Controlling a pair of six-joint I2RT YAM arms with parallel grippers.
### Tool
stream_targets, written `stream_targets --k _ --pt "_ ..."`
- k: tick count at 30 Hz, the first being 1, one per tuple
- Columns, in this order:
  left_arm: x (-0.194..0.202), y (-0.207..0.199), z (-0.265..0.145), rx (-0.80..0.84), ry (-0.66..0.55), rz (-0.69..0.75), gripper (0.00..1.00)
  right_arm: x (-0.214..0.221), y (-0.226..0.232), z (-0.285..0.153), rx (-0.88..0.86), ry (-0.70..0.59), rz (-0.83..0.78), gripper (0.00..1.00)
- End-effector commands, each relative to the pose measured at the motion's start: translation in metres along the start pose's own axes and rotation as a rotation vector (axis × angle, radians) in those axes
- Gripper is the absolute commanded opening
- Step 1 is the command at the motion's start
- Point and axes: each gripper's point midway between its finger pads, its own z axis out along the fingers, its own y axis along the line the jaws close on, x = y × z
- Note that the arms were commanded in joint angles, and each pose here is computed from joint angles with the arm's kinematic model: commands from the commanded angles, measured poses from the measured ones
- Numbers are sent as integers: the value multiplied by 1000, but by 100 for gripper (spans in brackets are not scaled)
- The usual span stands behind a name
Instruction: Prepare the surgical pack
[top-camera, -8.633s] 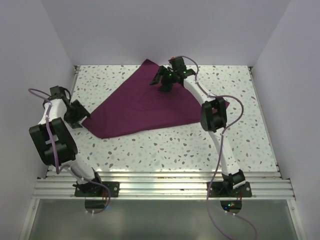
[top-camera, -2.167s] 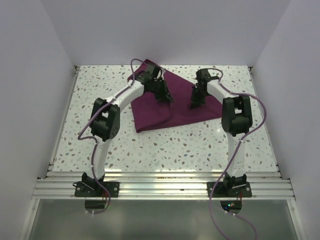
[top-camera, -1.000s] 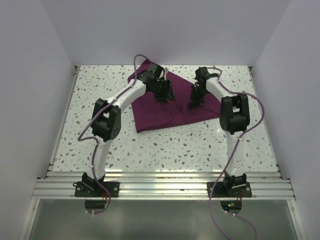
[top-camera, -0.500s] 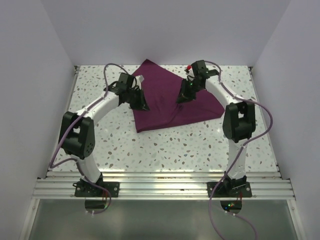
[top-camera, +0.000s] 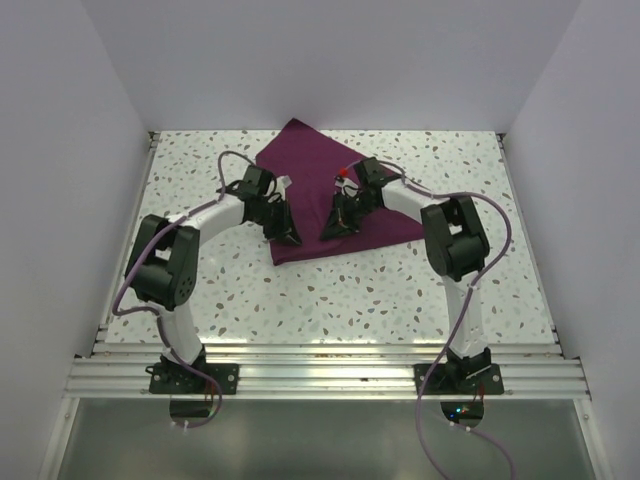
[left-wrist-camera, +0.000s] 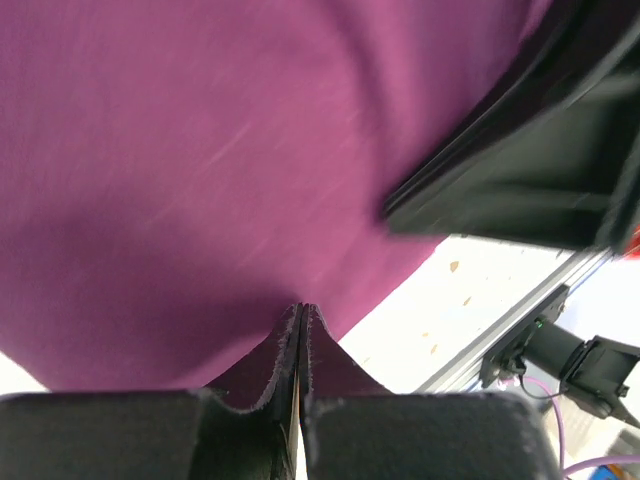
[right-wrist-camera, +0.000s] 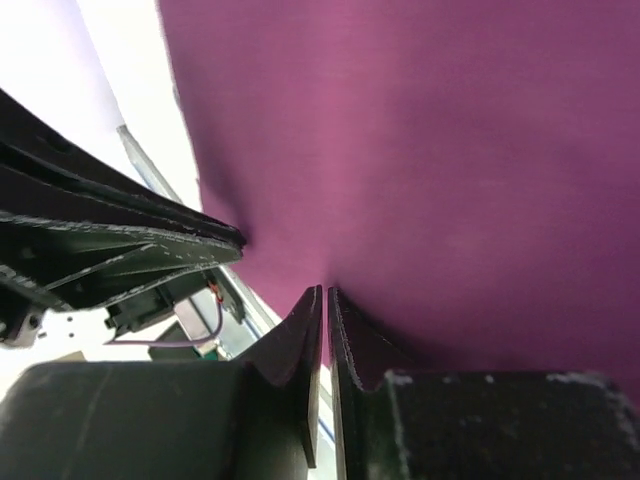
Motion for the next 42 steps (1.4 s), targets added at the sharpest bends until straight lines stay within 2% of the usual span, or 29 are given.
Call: stream_targets --k 1,7,11,14,20,23,27,34,38,42 --pt "5 10 4 7 3 -37 2 -9 -17 -9 5 -35 15 9" --pt "12 34 2 -42 10 -53 2 -17 -54 -53 79 -126 88 7" --pt "5 33 -5 -69 -7 -24 1 -26 -74 -90 207 -215 101 10" --pt "-10 20 -14 -51 -40 12 3 -25 -92 -120 328 -240 137 11" --pt "-34 -22 -20 41 -65 65 8 -26 -101 -152 491 -269 83 15" --pt "-44 -46 -21 82 -82 99 10 -24 -98 -149 487 -238 76 13" --pt "-46 -57 -18 90 -71 118 10 -14 -91 -132 537 -209 51 9" --pt "-42 -57 -8 89 -29 130 11 -6 -97 -100 592 -169 42 0" --pt "-38 -46 -5 47 -12 124 10 -1 -126 -95 679 -139 70 0" --pt "-35 -41 -4 27 -3 124 10 -2 -134 -89 689 -124 53 0"
